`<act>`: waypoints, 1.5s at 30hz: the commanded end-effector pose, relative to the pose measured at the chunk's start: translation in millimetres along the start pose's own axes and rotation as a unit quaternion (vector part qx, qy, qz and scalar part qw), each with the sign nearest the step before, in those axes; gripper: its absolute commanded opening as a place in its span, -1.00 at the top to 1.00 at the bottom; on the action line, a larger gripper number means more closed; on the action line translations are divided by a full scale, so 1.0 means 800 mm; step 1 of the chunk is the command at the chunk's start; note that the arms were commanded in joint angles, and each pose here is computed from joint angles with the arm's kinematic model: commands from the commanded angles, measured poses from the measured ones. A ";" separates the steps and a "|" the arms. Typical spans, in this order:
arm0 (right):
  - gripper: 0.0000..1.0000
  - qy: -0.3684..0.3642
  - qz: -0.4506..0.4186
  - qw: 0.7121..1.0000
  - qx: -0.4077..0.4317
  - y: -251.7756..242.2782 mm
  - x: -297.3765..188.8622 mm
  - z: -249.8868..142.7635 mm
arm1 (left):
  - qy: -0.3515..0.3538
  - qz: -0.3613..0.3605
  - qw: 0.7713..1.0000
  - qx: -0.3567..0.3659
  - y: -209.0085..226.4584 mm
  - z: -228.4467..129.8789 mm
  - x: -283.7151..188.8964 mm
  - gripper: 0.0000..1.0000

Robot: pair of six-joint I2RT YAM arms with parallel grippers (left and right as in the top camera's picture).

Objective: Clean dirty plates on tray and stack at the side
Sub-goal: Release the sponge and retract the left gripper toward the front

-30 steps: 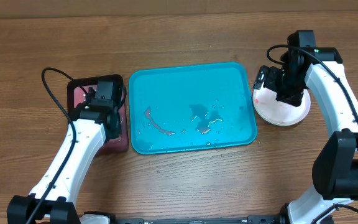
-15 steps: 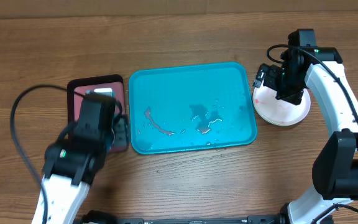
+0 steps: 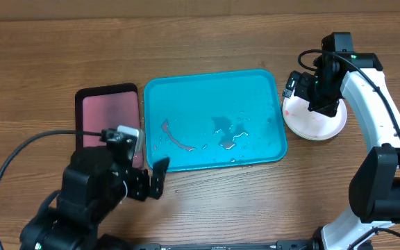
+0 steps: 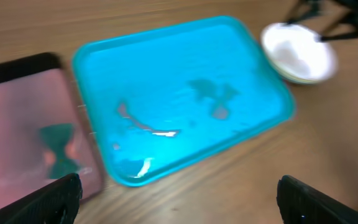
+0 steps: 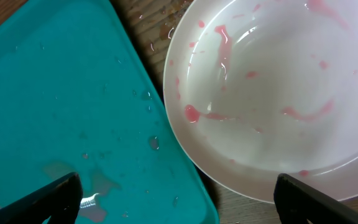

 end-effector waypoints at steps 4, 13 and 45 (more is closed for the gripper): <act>-1.00 -0.023 0.011 1.000 -0.013 0.008 -0.019 0.003 | 0.007 -0.064 0.998 0.018 -0.013 0.001 -0.006 -1.00; -1.00 -0.023 0.011 1.000 -0.012 0.007 -0.019 0.003 | 0.011 0.011 0.999 0.040 0.002 0.000 0.007 -1.00; -1.00 -0.023 0.011 1.000 -0.012 0.007 -0.019 0.003 | -0.292 0.160 0.896 0.292 0.079 -0.150 0.120 -1.00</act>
Point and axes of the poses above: each gripper's point midway between its finger pads, its own x axis out along the fingers, its own y axis along the line the jaws close on, z = x × y, the point moved 10 cm from there along -x, back along the fingers, and after that the axes turned 4 degrees about x, right-handed, at the moved point
